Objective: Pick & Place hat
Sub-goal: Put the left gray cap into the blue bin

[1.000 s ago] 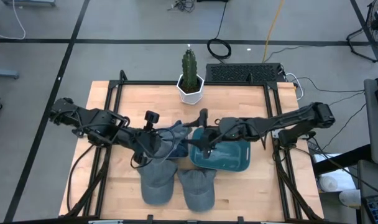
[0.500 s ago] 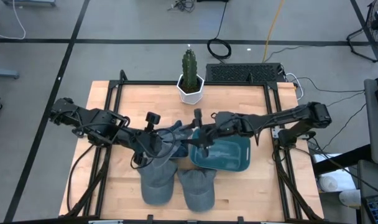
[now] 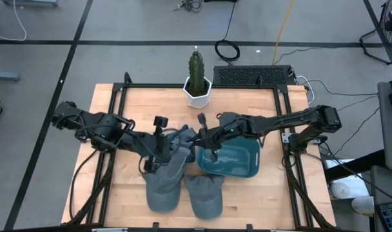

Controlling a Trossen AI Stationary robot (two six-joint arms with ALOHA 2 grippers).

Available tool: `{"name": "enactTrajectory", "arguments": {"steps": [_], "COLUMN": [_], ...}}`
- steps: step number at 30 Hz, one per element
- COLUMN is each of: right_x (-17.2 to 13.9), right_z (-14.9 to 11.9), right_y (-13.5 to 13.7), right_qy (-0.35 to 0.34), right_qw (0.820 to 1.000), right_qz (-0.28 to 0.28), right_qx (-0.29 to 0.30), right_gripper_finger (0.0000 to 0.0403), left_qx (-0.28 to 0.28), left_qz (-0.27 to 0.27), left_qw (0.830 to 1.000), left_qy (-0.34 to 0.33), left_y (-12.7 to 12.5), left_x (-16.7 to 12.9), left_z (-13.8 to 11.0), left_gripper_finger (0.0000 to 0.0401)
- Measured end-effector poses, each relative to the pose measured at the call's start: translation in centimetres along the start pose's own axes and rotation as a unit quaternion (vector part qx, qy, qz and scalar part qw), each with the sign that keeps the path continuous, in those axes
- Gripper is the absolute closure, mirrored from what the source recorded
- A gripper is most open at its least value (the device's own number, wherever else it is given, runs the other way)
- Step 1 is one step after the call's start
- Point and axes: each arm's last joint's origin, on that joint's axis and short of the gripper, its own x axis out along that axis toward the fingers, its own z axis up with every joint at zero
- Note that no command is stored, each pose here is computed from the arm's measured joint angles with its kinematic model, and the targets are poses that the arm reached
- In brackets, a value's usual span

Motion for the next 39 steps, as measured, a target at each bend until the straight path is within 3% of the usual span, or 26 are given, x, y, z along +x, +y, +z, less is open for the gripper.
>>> {"name": "enactTrajectory", "arguments": {"steps": [4,9,16,18,21,24,29,34,39], "right_x": [-1.3,-2.4,-6.1,-8.1,-11.0,-13.1,-15.8,-17.8,-19.0], "right_z": [1.6,2.7,6.0,7.4,8.5,8.8,8.9,8.7,7.4], "right_y": [0.5,1.3,2.9,3.4,4.4,5.6,7.3,8.4,9.2], "right_qy": [0.005,0.016,0.07,0.057,0.059,0.077,0.093,0.08,0.064], "right_qw": [1.0,1.0,0.991,0.992,0.991,0.988,0.988,0.992,0.996], "right_qz": [-0.007,-0.004,-0.077,-0.072,-0.027,0.022,0.077,0.012,-0.014], "right_qx": [-0.021,-0.022,-0.083,-0.087,-0.118,-0.135,-0.092,-0.095,-0.066], "right_gripper_finger": [0.0402,0.0402,0.0403,0.0403,0.0402,0.0402,0.0402,0.0402,0.0402], "left_qx": [-0.08,-0.187,-0.246,-0.277,-0.283,-0.296,-0.339,-0.392,-0.394], "left_qz": [0.016,0.067,0.097,0.102,0.103,0.116,0.148,0.153,0.153], "left_qw": [0.996,0.978,0.957,0.945,0.941,0.932,0.908,0.878,0.872], "left_qy": [-0.036,-0.07,-0.122,-0.141,-0.156,-0.173,-0.197,-0.228,-0.246], "left_y": [0.5,1.7,3.7,4.5,4.9,5.4,5.9,6.3,6.5], "left_x": [0.0,0.2,-1.0,-2.1,-3.9,-5.8,-8.6,-11.3,-13.0], "left_z": [0.7,1.3,1.5,1.3,0.7,-0.4,-3.1,-5.7,-6.9], "left_gripper_finger": [0.0348,0.0271,0.0134,0.0106,0.0074,0.005,0.0025,0.0014,0.0021]}}
